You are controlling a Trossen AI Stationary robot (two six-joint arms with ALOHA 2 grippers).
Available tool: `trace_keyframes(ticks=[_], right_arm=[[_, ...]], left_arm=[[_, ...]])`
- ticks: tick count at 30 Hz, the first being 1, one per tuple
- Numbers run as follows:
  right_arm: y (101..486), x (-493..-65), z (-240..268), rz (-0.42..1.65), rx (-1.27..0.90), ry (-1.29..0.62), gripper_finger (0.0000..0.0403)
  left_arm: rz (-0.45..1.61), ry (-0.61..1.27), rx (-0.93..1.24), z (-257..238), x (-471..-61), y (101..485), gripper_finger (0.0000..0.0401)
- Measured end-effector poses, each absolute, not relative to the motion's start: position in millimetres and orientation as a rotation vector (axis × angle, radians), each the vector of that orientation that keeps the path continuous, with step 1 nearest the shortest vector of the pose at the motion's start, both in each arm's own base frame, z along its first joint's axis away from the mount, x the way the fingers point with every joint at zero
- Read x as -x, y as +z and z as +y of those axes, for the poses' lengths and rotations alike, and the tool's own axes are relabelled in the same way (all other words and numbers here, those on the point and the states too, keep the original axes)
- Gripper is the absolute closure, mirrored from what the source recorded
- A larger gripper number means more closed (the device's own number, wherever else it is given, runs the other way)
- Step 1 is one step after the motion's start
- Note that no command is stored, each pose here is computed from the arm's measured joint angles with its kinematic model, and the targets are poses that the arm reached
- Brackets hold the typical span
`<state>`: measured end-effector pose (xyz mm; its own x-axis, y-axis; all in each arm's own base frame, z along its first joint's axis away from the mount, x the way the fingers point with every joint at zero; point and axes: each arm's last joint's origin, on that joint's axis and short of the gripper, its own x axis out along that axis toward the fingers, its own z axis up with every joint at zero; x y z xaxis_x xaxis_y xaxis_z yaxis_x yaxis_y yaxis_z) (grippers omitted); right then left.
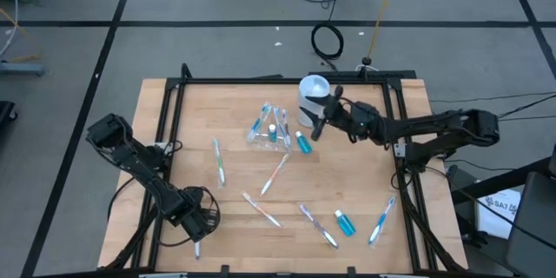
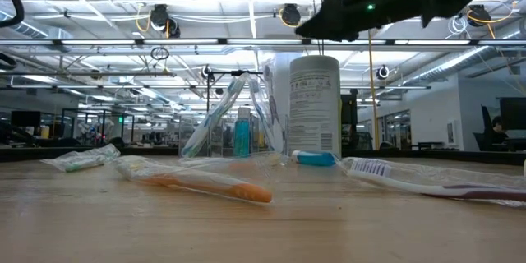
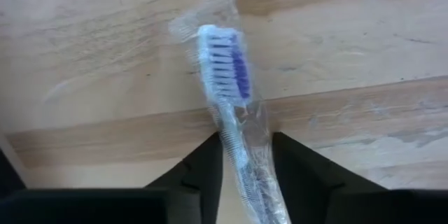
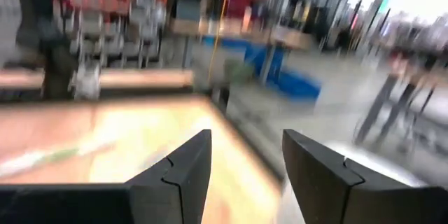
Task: Pick & Place toothbrushing station
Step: Put the left violet toothbrush into the transparent organizer
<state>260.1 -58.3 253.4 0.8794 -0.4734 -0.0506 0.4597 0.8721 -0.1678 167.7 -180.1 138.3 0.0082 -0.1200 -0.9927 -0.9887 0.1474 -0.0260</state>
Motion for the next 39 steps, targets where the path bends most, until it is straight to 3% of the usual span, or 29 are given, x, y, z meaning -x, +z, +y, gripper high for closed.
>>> trace_keyframes(ticks=[9,17,24,31,39], right_arm=[[251.4,-203.8,-39.2,0.444,-0.242,-0.541,0.0232],[239.4,-201.6,-44.5,0.514,-0.255,-0.709,0.0232],[238.5,-202.4,-44.5,0.523,-0.263,-0.689,0.0232],[238.6,-202.4,-44.3,0.523,-0.262,-0.689,0.0232],[235.0,-202.0,-44.2,0.518,-0.266,-0.689,0.0232]], left_arm=[[1.368,1.017,1.181,-172.7,-174.6,138.2,0.0321],[1.352,0.961,1.139,-159.2,-183.6,142.2,0.0390],[1.250,0.905,1.115,-140.7,-189.2,159.1,0.0377],[0.945,0.754,1.023,-112.3,-191.7,198.2,0.0390],[0.425,0.788,0.567,-72.6,-196.4,237.6,0.0396]])
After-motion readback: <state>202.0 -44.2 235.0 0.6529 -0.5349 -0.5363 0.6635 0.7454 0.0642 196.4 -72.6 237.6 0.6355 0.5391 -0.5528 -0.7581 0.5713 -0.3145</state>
